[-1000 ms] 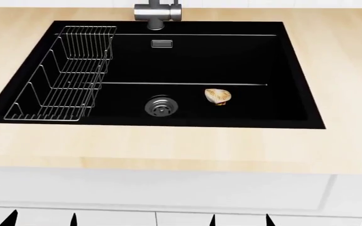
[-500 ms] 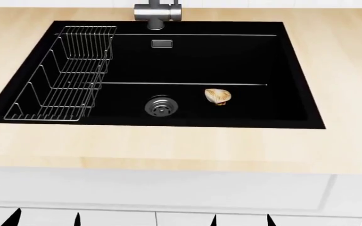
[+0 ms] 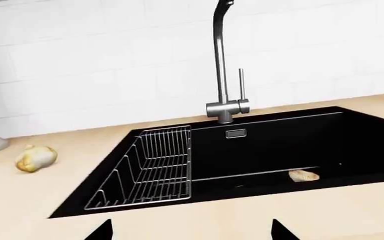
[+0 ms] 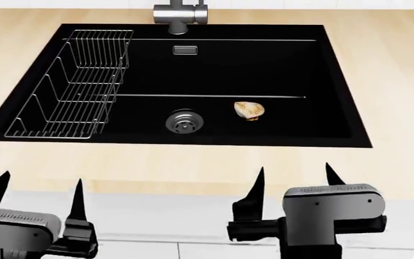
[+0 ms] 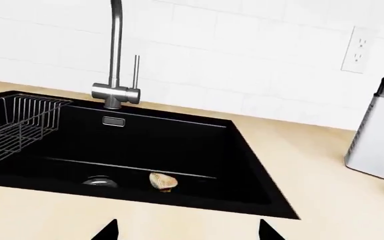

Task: Turn on the sink faucet.

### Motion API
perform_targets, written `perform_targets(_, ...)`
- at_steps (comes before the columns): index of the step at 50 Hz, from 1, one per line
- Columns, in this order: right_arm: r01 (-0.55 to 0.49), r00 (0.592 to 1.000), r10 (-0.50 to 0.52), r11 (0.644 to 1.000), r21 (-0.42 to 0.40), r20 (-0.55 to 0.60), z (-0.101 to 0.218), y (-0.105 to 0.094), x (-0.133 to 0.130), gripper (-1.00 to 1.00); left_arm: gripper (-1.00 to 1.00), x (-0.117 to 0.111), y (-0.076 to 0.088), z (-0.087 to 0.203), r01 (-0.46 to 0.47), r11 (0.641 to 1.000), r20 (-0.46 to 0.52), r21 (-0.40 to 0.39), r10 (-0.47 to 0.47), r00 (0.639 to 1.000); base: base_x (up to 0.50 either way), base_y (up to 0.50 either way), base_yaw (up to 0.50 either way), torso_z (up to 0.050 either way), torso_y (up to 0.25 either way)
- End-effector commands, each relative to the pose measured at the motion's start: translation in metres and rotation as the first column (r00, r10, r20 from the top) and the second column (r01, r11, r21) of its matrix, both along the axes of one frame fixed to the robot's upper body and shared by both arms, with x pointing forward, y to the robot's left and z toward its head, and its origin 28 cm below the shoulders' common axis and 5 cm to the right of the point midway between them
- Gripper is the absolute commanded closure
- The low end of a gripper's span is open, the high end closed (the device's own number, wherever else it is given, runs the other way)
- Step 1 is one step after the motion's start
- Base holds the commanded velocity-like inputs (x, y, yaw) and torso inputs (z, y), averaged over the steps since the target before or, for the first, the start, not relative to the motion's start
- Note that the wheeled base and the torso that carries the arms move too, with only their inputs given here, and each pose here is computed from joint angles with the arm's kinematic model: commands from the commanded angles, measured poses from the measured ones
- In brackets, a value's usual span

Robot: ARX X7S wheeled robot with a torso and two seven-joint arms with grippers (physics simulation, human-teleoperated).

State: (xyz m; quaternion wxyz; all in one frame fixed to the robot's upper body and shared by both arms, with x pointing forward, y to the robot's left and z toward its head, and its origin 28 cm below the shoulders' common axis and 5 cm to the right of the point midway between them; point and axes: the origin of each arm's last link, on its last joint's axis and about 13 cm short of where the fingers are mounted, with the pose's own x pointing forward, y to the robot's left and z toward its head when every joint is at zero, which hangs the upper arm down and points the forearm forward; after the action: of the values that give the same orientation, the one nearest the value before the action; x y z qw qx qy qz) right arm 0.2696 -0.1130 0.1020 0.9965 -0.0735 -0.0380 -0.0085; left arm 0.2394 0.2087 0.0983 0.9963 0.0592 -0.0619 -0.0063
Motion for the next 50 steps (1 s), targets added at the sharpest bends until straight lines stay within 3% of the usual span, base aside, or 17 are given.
perform_targets(1,-0.025,0.998,0.028,0.999,-0.048,0.064,0.074,-0.015,0.025,-1.00,-1.00,0.021,0.007,0.061,0.034,0.998,0.036,0.060,-0.036,0.999,0.00,0.00,0.00,0.000,0.000)
perform_targets(8,-0.061,0.996,0.067,0.993,-0.096,0.056,0.115,-0.019,0.049,-1.00,-1.00,0.039,0.014,0.107,0.040,0.997,0.078,0.073,-0.046,0.996,0.00,0.00,0.00,0.000,0.000)
perform_targets(19,-0.093,0.995,0.096,0.986,-0.142,0.018,0.151,-0.037,0.080,-1.00,-1.00,0.072,0.028,0.135,0.052,0.984,0.006,0.170,-0.054,0.999,0.00,0.00,0.00,0.000,0.000)
perform_targets(22,-0.093,0.995,0.096,0.985,-0.143,0.016,0.168,-0.049,0.095,-1.00,-1.00,0.091,0.032,0.152,0.052,0.977,0.001,0.207,-0.053,0.999,0.00,0.00,0.00,0.000,0.000)
perform_targets(28,-0.109,0.994,0.112,0.982,-0.155,0.013,0.188,-0.054,0.119,-1.00,-1.00,0.120,0.040,0.173,0.044,0.966,-0.007,0.255,-0.044,0.999,0.00,0.00,0.00,0.000,0.000)
perform_targets(30,-0.109,0.994,0.111,0.982,-0.152,0.007,0.193,-0.054,0.128,-1.00,-1.00,0.130,0.038,0.176,0.032,0.972,-0.005,0.233,-0.031,0.999,0.00,0.00,0.00,0.000,0.000)
perform_targets(44,-0.116,0.993,0.113,0.972,-0.203,-0.026,0.197,-0.056,0.134,-1.00,-1.00,0.140,0.051,0.177,0.001,0.968,-0.028,0.252,0.006,1.000,0.00,0.00,0.00,0.000,0.000)
perform_targets(50,-0.117,0.993,0.115,0.976,-0.185,-0.020,0.205,-0.056,0.131,-1.00,-1.00,0.139,0.053,0.189,-0.011,0.968,-0.009,0.252,0.014,1.000,0.00,0.00,0.00,0.003,-0.246)
